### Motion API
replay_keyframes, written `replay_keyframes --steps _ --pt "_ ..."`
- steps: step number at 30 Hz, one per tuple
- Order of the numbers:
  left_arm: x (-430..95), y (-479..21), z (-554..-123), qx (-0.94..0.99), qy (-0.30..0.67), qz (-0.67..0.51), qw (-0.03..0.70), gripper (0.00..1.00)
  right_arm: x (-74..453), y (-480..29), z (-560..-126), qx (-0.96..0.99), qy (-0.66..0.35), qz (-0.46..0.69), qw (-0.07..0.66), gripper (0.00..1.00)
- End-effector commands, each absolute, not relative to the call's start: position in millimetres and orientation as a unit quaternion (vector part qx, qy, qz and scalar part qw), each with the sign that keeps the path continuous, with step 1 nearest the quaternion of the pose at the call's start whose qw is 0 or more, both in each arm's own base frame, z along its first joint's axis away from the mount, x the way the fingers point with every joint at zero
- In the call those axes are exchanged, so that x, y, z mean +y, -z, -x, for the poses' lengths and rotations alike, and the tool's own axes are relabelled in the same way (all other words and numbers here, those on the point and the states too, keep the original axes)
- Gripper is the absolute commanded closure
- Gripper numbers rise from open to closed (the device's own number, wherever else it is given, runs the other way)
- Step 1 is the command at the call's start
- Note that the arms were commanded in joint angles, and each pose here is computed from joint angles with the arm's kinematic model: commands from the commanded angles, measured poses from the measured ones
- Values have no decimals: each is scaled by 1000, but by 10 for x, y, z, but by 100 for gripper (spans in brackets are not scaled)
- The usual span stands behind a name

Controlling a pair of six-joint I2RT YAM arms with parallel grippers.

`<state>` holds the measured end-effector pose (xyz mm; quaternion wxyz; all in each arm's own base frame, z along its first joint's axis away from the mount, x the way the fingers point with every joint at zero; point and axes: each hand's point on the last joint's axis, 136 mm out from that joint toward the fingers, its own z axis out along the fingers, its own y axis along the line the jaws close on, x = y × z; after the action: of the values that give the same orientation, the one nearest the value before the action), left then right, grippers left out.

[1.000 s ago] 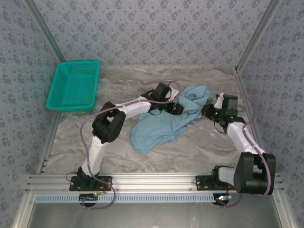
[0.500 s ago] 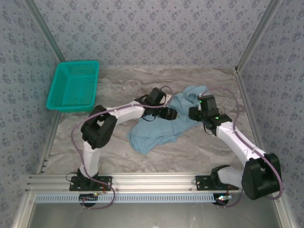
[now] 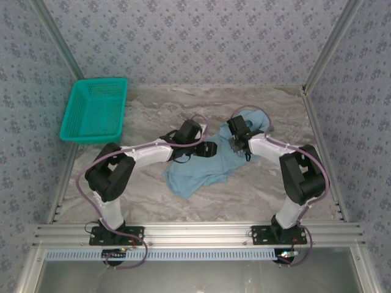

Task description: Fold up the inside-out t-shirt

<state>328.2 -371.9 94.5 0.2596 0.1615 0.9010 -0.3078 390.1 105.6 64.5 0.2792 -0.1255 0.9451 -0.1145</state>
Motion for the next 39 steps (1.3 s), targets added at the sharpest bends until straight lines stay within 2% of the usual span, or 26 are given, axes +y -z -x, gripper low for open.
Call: replay_keyframes --steps 1,4,7,10,13,15,20,22,26,31,34,36,39 --pt "-4151 -1100 -3141 862 346 -229 292 29 917 -996 -4052 943 92 85 309 87" --pt "-4426 -1038 -3055 847 340 -280 299 29 956 -1227 -3993 942 -51 28 330 98" --pt "-4673 -948 -3029 839 332 -315 293 29 947 -1402 -3927 929 -156 -12 336 100" --pt "-4865 -816 -3031 839 318 -337 285 29 902 -1503 -3897 918 -202 -41 339 100" --pt "-4969 -673 -3079 844 300 -346 278 34 809 -1558 -3906 910 -223 -66 344 100" --pt "-5004 -631 -3107 844 299 -346 279 46 752 -1595 -3915 905 -232 -78 349 100" --pt "-4821 -775 -3128 840 289 -353 294 92 609 -1760 -3913 887 -251 -112 371 100" --pt "-4587 -1014 -3112 835 288 -348 314 100 605 -1825 -3865 884 -258 -116 373 100" --pt "-3870 -1419 -2914 832 265 -344 345 100 685 -1951 -3673 872 -300 -122 367 100" --pt "-2949 -1202 -2567 875 182 -323 312 100 957 -1943 -3488 849 -378 -121 347 100" --pt "-2818 -1016 -2289 880 207 -326 276 99 1105 -1799 -3403 842 -412 -128 323 100" --pt "-2898 -954 -2138 871 247 -340 254 87 1161 -1710 -3353 849 -410 -117 311 100" --pt "-3172 -1110 -2054 834 312 -379 254 58 1205 -1589 -3291 865 -392 -91 299 100"
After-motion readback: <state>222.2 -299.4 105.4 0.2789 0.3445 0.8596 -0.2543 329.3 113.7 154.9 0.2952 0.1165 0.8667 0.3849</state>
